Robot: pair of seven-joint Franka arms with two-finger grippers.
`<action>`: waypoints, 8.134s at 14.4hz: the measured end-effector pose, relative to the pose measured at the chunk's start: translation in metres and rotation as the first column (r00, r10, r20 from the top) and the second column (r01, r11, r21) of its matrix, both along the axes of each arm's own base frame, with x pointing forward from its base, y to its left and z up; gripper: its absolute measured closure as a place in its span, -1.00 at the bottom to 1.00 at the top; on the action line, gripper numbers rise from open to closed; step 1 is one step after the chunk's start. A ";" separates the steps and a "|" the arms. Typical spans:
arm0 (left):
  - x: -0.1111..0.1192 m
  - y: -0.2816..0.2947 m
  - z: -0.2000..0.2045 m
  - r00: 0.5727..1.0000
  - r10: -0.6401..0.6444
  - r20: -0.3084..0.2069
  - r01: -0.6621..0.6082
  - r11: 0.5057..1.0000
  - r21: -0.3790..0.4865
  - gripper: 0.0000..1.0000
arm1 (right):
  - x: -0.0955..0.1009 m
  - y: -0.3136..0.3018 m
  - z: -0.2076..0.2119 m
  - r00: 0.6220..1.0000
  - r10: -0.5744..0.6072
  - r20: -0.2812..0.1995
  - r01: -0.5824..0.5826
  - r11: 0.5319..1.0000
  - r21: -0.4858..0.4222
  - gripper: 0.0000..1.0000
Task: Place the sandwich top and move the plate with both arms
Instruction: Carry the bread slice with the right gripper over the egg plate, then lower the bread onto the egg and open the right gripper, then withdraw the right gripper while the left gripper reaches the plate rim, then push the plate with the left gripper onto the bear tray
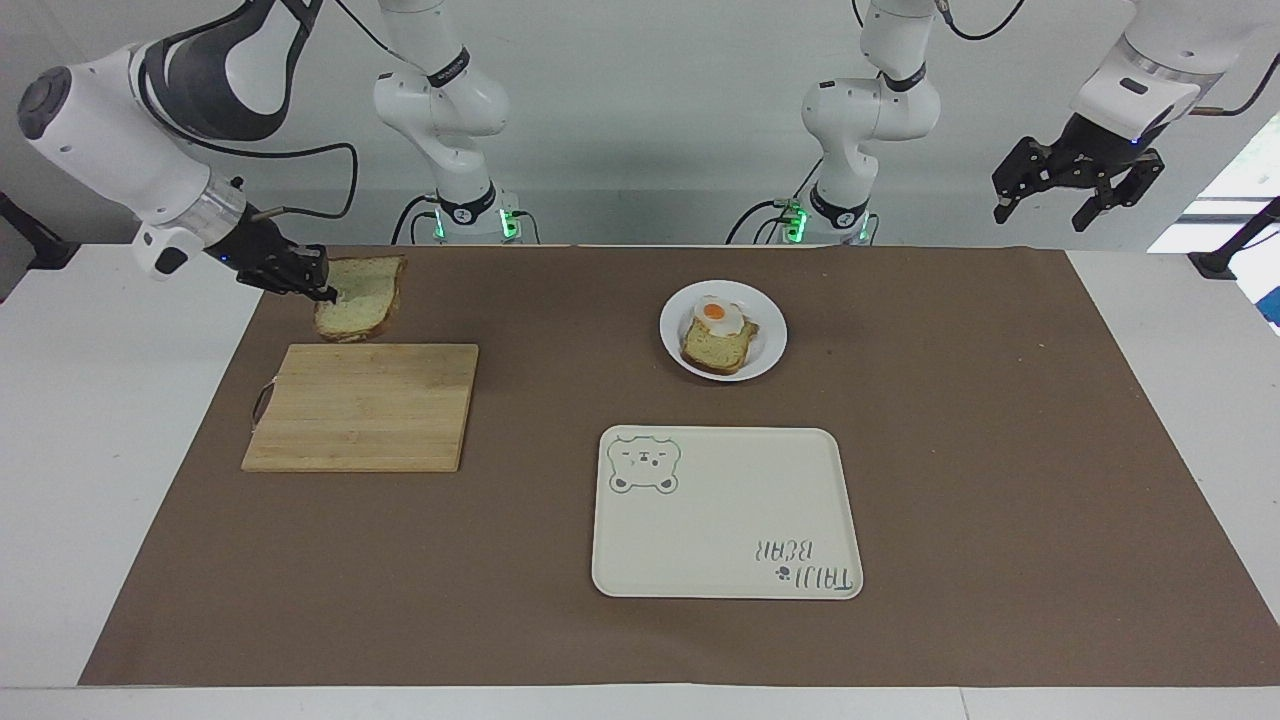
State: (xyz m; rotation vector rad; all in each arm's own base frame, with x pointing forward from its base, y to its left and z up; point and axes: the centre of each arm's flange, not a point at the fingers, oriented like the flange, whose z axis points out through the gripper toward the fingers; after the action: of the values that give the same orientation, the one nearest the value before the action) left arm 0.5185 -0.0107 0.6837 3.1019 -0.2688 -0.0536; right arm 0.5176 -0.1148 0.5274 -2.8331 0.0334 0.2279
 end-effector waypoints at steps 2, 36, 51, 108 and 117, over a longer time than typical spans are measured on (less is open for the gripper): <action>0.000 0.000 0.000 1.000 0.000 0.000 0.000 1.000 0.000 -1.00 | -0.002 0.002 0.002 1.000 0.005 -0.001 -0.005 1.000 0.000 0.80; 0.000 0.001 0.000 1.000 0.001 -0.001 -0.001 1.000 0.000 -1.00 | -0.072 0.560 -0.154 0.999 -0.032 0.026 0.032 0.999 -0.011 0.80; -0.001 -0.003 0.000 1.000 -0.005 -0.006 0.005 1.000 -0.001 -1.00 | -0.080 0.549 -0.199 0.999 0.035 0.031 -0.033 0.998 -0.046 0.80; -0.141 -0.066 -0.453 0.994 0.097 -0.053 -0.088 0.406 -0.910 0.19 | 0.010 0.103 0.032 0.998 0.027 0.056 -0.011 0.965 -0.262 -1.00; -0.144 -0.065 -0.461 0.993 0.102 -0.067 -0.104 0.415 -0.904 0.91 | 0.013 0.060 0.062 0.991 0.005 0.134 0.036 0.952 -0.303 -1.00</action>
State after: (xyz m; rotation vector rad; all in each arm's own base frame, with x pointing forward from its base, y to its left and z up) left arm 0.3741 -0.0761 0.2230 1.9793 -0.0495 0.0759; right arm 0.5309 -0.0546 0.5892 -3.1479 0.0680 0.0299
